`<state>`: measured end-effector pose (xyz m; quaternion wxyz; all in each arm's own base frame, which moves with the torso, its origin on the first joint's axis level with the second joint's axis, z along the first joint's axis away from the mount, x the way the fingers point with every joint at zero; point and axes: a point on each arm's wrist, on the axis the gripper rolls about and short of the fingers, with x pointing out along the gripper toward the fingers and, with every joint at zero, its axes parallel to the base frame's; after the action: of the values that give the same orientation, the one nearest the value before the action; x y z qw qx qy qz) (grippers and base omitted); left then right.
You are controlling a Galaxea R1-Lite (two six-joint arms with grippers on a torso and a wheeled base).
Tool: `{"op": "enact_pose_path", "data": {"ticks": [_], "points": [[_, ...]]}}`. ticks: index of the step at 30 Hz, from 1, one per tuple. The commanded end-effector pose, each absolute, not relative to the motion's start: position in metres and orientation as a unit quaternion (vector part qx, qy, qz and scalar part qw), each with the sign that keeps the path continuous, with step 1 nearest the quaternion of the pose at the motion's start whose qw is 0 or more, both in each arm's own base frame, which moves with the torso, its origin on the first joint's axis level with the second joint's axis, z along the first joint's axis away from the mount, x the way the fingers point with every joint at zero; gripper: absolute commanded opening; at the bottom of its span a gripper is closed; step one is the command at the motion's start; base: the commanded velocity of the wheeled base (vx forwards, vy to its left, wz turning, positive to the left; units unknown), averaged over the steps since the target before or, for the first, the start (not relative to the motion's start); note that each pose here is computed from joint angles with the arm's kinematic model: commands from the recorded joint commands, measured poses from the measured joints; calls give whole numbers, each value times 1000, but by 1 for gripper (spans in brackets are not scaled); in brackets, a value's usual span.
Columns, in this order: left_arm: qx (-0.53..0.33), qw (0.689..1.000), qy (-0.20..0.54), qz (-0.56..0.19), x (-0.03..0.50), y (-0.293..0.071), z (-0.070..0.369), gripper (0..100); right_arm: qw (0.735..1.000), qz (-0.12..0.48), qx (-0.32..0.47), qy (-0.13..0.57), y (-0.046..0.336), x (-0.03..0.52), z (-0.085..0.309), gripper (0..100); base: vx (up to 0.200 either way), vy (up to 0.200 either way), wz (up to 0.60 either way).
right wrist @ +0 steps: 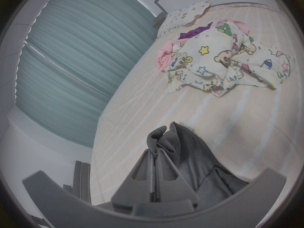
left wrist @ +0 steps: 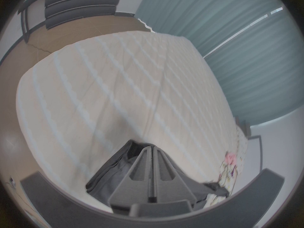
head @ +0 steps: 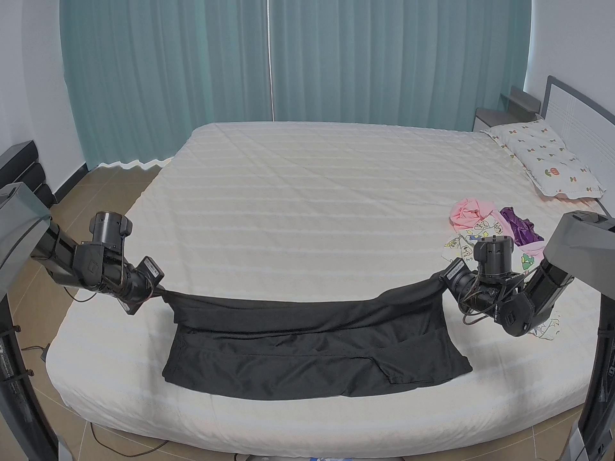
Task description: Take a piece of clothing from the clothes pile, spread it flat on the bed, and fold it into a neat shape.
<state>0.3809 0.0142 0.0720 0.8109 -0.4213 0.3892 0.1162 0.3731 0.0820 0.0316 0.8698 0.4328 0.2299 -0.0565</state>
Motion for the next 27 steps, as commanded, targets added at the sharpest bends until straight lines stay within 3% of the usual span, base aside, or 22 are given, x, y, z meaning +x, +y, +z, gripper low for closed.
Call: {"op": "enact_pose_path", "data": {"ticks": [1,12,27], "points": [[-455,802,367,123,409,19,66,0,872,-45,443,203,84,393,35,0,0,0,0],[-484,805,322,122,413,22,66,0,879,-18,452,153,88,398,27,0,0,0,0],[-491,815,290,102,388,33,103,0,884,20,457,98,86,388,50,0,0,0,0]]}}
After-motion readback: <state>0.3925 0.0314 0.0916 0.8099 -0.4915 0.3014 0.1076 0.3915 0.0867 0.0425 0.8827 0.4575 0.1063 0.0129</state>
